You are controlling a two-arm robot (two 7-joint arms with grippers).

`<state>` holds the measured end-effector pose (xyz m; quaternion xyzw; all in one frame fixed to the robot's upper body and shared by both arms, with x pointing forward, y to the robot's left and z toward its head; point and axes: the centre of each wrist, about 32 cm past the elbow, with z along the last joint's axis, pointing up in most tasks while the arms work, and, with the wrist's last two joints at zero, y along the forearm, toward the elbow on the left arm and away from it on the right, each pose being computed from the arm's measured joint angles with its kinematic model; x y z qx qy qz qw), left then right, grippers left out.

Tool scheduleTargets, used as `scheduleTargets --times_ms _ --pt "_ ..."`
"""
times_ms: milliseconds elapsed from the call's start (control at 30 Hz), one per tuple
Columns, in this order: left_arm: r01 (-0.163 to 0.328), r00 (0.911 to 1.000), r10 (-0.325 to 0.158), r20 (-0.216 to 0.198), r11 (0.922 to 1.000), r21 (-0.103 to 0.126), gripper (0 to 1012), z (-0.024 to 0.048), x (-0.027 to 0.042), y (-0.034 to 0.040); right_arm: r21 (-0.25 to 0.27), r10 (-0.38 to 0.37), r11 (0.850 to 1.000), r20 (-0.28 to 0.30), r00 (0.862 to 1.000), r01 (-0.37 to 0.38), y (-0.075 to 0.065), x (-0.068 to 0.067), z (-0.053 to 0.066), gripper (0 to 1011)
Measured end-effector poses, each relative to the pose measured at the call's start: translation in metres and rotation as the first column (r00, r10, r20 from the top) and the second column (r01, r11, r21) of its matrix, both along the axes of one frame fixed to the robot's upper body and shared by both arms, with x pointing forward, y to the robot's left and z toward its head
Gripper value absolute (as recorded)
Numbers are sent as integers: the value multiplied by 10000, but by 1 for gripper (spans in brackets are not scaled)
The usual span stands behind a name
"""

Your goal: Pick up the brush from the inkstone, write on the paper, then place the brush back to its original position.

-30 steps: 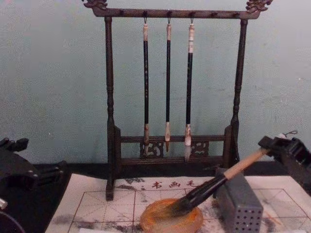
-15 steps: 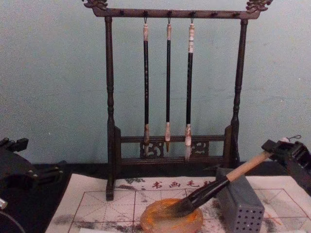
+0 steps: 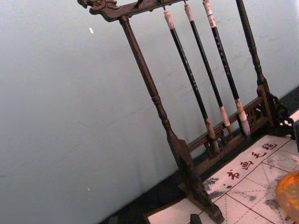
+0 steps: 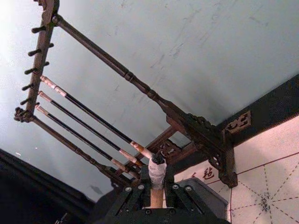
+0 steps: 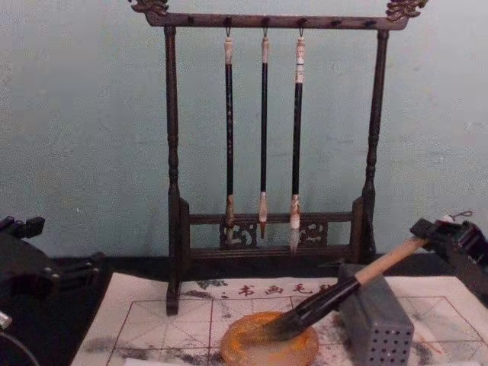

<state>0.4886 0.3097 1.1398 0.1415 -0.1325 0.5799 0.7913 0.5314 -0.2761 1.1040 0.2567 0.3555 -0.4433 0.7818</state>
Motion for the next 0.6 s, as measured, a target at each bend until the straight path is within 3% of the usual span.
scheduleTargets --times_ms 600 --pt "0 10000 0 -1 10000 0 1001 0 0 0 -4 20 10000 16 10000 -20 3 2 2 181"
